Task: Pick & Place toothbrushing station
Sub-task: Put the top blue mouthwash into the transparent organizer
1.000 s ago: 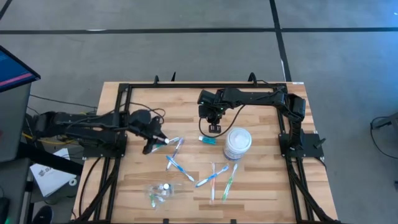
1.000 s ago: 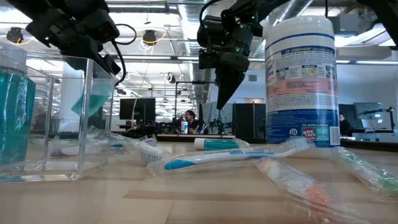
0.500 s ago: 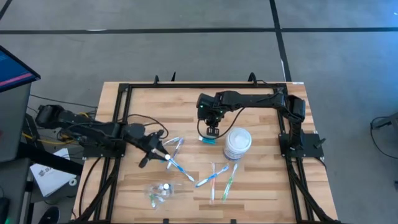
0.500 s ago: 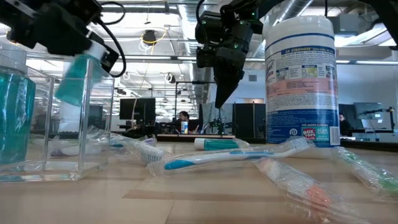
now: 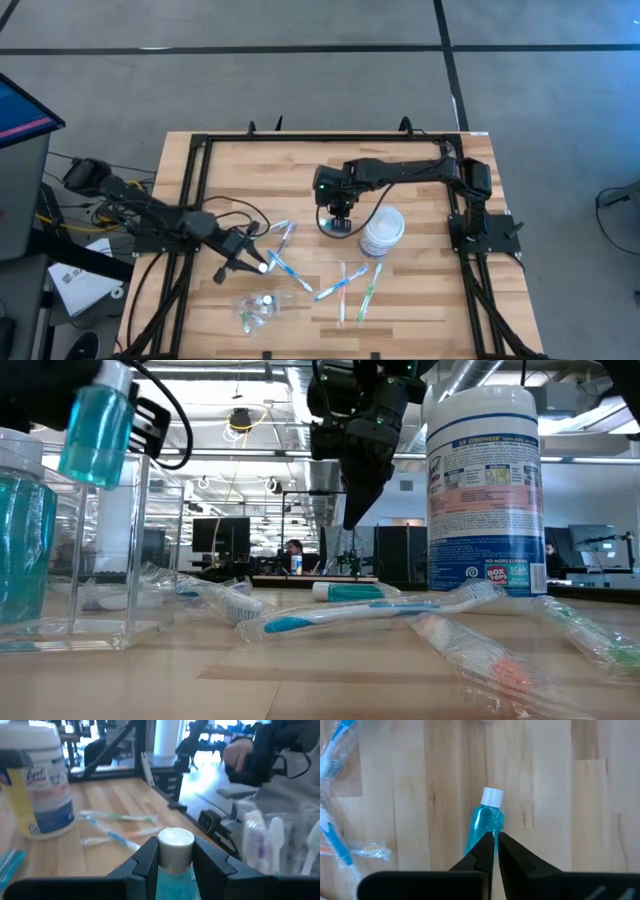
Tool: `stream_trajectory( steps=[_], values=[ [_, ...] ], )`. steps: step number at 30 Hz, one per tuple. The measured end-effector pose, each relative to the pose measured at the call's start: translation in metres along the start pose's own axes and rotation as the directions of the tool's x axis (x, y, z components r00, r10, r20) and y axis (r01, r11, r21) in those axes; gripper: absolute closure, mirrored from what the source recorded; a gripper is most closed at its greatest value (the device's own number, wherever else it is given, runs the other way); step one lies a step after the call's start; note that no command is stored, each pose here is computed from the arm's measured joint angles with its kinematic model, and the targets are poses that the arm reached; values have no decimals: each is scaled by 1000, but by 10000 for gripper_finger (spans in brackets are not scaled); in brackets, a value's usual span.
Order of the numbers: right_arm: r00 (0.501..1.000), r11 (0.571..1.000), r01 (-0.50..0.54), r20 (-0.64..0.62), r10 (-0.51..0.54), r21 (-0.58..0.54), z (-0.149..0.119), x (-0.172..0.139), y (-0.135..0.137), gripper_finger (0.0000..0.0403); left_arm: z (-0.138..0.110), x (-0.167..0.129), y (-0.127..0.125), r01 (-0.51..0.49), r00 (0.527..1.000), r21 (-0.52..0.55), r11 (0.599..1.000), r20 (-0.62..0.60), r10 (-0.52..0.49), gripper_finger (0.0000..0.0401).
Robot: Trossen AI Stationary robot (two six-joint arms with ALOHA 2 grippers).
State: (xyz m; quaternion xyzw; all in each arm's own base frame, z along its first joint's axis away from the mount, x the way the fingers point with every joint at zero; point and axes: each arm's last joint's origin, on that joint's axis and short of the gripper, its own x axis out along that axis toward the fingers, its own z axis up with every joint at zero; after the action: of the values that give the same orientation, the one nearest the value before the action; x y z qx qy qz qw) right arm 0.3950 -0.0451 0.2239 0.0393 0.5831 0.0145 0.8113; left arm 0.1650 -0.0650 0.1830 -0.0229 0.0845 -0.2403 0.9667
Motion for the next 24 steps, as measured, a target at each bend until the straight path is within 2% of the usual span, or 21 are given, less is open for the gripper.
stream_trajectory(
  steps=[6,10,24],
  values=[
    [1000,1000,-6,-3,6,1,0,1,7,386,-4,-1,-12,19,998,17,1000,67,-20,313],
    [1000,1000,-7,-3,7,16,0,1,9,386,-8,2,-19,-1,998,20,1000,65,-1,313],
    [1000,999,-7,-1,7,47,1,1,9,386,-20,22,-31,61,993,35,998,103,-64,313]
  ],
)
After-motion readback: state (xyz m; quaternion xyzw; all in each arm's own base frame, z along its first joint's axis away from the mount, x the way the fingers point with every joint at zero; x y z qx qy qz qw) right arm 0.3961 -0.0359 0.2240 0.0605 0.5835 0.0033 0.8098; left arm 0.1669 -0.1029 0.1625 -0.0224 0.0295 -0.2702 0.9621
